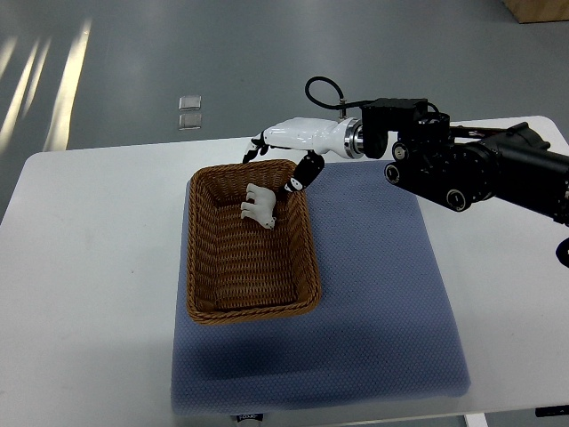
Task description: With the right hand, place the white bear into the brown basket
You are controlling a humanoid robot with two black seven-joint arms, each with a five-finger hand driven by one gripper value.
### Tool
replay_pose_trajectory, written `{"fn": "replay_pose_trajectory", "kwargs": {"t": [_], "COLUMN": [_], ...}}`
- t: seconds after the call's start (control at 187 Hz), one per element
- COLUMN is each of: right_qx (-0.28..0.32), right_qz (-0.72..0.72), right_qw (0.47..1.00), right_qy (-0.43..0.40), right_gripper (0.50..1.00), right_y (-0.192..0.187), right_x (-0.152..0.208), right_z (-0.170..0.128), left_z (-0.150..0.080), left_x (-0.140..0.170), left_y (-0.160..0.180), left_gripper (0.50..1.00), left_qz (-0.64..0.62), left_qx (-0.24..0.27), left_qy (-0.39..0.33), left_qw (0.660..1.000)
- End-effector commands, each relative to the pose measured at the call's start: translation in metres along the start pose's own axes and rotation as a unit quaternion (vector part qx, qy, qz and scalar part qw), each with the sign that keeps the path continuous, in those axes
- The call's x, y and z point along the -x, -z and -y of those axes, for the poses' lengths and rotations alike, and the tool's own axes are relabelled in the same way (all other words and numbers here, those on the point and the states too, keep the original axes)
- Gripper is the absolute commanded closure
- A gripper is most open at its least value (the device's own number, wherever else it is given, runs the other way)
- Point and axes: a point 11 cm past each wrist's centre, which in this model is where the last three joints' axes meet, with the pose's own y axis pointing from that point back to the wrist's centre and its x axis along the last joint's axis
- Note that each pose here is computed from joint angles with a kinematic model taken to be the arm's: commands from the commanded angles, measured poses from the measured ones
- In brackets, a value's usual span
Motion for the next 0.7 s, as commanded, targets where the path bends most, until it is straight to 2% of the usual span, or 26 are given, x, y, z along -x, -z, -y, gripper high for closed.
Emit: {"fn": "replay_pose_trajectory", "kwargs": {"t": [0.0,0.171,0.278,0.358,0.475,0.582,0.694], "right_qx": [0.018,0.049,0.082,0.107,0.119,0.123,0.12], "right_qz": [0.081,0.201,0.307,0.389,0.479,0.563,0.62], "right_qw": [0.995,0.967,0.924,0.876,0.81,0.724,0.654], "right_qy": [-0.054,-0.145,-0.212,-0.264,-0.317,-0.379,-0.417], "right_gripper": [0.685,0.679,0.658,0.658,0.658,0.656,0.603], "right_y": [-0.02,-0.057,-0.095,-0.124,-0.146,-0.168,-0.178], "right_x": [-0.005,-0.015,-0.012,-0.004,0.013,0.025,0.037], "right_z": [-0.008,-0.028,-0.05,-0.069,-0.086,-0.109,-0.12], "left_z": [0.0,0.0,0.0,0.0,0.0,0.0,0.0], "left_x": [0.0,-0.001,-0.001,0.0,0.0,-0.001,-0.001], "left_y": [0.0,0.0,0.001,0.0,0.001,0.0,0.001], "left_gripper": [0.5,0.5,0.5,0.5,0.5,0.5,0.5], "left_qz": [0.001,0.001,0.0,0.001,0.0,0.001,0.0], "left_qx": [0.0,0.0,-0.001,0.0,-0.001,0.0,-0.001], "left_qy": [0.0,-0.001,-0.001,0.0,0.0,-0.001,-0.001], "left_qw": [1.0,1.0,1.0,1.0,1.0,1.0,1.0]}}
